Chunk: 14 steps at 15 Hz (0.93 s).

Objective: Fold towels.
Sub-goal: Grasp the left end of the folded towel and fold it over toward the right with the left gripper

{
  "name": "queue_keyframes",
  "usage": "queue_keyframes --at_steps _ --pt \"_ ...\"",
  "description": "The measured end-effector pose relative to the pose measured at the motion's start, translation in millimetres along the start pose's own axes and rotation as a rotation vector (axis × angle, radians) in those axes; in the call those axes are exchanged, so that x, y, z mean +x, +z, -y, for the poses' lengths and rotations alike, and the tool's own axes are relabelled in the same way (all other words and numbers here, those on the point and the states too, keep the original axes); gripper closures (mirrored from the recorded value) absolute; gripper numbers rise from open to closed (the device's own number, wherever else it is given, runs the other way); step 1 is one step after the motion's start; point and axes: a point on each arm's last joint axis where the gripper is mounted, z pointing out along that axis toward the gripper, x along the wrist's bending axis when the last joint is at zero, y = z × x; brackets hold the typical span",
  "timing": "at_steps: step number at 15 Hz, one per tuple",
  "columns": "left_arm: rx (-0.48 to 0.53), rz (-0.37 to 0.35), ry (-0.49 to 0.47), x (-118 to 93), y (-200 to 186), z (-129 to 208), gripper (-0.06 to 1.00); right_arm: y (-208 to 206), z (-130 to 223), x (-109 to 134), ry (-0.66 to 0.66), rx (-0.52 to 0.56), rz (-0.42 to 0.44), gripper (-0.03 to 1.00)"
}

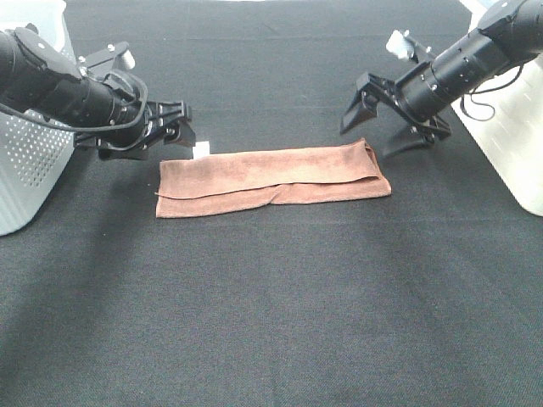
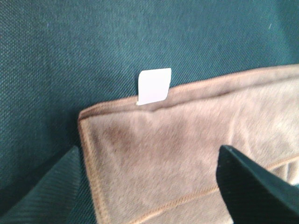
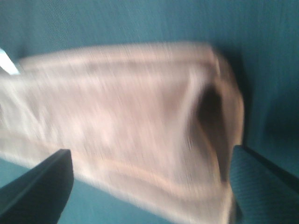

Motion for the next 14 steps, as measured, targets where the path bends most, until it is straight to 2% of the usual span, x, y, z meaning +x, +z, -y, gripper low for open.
queue_keyframes --at_steps 3,4,6,9,10,12,14 --pt "0.025 -0.019 -0.076 2 1 3 0.17 0 4 -3 0.002 0.044 0.030 0.12" --pt "0.064 -0.031 -0.115 6 7 9 0.17 0 5 -3 -0.002 0.057 0.038 0.12" --pt "0.142 -0.043 -0.150 12 20 23 0.19 0 5 -3 -0.003 0.058 0.038 0.12" --pt "0.159 -0.044 -0.173 14 26 27 0.22 0 5 -4 -0.006 0.060 0.042 0.12" --pt "0.159 -0.040 -0.192 14 29 26 0.25 0 5 -4 -0.006 0.060 0.042 0.12" --pt "0.194 -0.006 -0.228 10 39 23 0.37 0 5 -4 -0.006 0.060 0.042 0.12" --pt "0.234 0.023 -0.242 7 46 21 0.54 0 5 -4 -0.006 0.060 0.042 0.12"
